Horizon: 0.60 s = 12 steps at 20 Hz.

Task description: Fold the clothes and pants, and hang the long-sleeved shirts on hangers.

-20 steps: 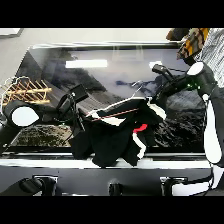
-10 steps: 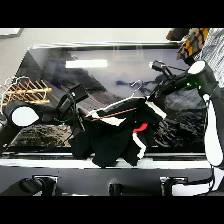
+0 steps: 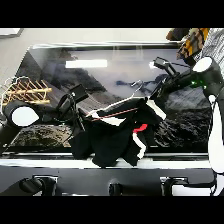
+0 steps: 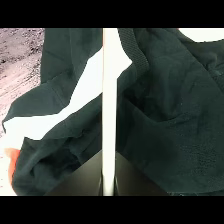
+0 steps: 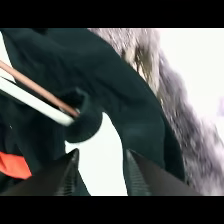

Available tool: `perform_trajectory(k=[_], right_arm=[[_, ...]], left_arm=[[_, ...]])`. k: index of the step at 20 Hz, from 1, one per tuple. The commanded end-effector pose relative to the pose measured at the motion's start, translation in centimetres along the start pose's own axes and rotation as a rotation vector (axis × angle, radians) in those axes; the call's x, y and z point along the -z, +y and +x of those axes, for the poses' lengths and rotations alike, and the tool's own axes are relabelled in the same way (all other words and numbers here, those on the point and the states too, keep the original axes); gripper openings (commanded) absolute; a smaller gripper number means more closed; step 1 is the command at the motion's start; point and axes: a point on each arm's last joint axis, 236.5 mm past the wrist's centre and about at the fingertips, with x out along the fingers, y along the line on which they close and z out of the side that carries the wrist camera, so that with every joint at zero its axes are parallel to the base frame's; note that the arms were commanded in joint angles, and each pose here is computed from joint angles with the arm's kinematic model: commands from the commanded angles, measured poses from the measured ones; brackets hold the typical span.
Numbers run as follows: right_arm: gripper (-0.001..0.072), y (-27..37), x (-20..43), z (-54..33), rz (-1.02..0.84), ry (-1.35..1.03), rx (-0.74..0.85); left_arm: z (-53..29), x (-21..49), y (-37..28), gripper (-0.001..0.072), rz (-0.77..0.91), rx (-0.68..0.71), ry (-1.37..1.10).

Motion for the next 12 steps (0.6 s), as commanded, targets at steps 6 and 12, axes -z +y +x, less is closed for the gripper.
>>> perform_trajectory(k=[6,12], right_arm=[[0.0433,1.1,0.9,-0.3,0.472,0.052,-0.026],[0.0433,3.5,2.4,0.6,0.752,0.127,-0.111]], left_arm=[[0.0,0.0,0.0,0.0036,0.000,0.000,0.001],[0.0,0.0,0.0,0.0036,0.000,0.000,0.001]])
